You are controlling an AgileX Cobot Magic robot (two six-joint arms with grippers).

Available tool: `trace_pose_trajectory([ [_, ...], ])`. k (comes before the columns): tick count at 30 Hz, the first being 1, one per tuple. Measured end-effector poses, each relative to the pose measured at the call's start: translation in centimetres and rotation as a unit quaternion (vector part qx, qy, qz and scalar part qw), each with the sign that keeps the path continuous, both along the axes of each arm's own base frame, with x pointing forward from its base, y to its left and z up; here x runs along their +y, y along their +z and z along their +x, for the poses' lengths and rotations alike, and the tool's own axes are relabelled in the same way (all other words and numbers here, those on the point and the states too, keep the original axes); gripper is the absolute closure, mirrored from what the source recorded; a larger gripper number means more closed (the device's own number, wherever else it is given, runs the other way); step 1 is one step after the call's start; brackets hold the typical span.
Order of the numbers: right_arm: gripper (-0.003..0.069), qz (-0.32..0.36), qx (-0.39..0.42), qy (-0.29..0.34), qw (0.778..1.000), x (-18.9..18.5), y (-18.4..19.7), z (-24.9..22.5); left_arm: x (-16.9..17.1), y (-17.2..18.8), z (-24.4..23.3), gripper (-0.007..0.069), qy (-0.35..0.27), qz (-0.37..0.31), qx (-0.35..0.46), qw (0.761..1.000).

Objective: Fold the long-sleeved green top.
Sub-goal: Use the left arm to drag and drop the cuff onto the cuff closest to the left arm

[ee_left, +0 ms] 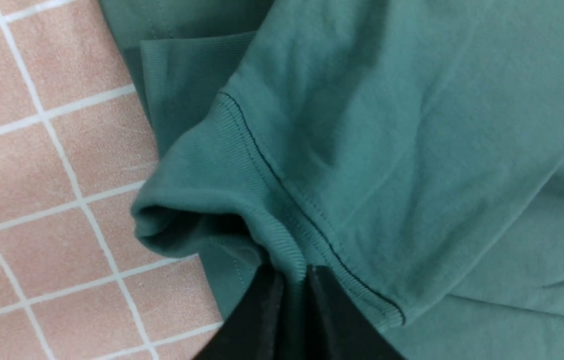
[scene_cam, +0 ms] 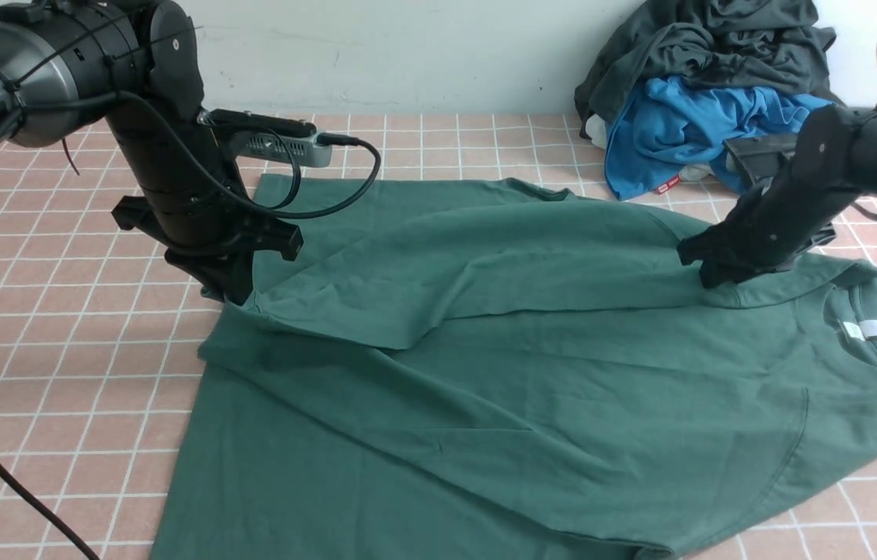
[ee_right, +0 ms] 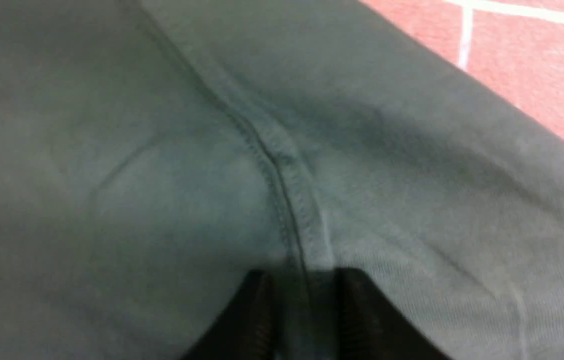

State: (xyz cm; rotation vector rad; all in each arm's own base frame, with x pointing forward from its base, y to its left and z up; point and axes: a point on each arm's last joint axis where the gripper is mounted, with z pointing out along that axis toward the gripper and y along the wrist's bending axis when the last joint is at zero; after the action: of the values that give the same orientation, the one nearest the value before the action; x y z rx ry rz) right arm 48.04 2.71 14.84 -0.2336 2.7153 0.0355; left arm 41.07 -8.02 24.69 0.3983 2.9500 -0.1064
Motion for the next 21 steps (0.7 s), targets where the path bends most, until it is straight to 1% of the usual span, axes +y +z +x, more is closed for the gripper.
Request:
trace_pose_trajectory([
  [1,0.0562,-0.003,0.001,0.008,1.000,0.0,0.1,0.0,0.0,0.0,0.0,0.0594,0.000,0.000,0.001,1.000],
  [3,0.0623,-0.009,0.007,0.021,1.000,0.0,0.3,0.1,0.0,0.0,0.0,0.0594,0.000,0.000,0.001,1.000],
  [4,0.0646,-0.013,0.011,0.027,0.999,0.0,0.4,0.2,0.0,0.0,0.0,0.0594,0.000,0.000,0.001,1.000],
  [5,0.0655,-0.017,0.014,0.031,0.999,0.0,0.5,0.3,0.0,0.0,0.0,0.0594,0.000,0.000,0.001,1.000],
  [11,0.0659,-0.039,0.009,0.043,0.998,-0.3,2.4,1.1,-0.2,-0.1,-0.1,0.0594,-0.005,0.007,0.001,1.000],
  [13,0.0659,-0.040,0.001,0.044,0.998,-0.3,3.3,1.4,-0.5,-0.1,-0.1,0.0585,-0.015,0.022,-0.002,1.000],
  [17,0.0659,-0.046,0.008,0.047,0.998,-0.4,3.4,1.3,-0.3,-0.1,-0.1,0.0554,-0.021,0.061,-0.010,0.998],
  [18,0.0659,-0.046,0.008,0.047,0.998,-0.4,3.4,1.3,-0.3,-0.1,-0.1,0.0552,-0.021,0.061,-0.010,0.998],
  [21,0.0659,-0.057,0.009,0.050,0.997,-0.6,3.4,1.3,0.0,0.0,0.0,0.0512,-0.018,0.077,-0.014,0.997],
])
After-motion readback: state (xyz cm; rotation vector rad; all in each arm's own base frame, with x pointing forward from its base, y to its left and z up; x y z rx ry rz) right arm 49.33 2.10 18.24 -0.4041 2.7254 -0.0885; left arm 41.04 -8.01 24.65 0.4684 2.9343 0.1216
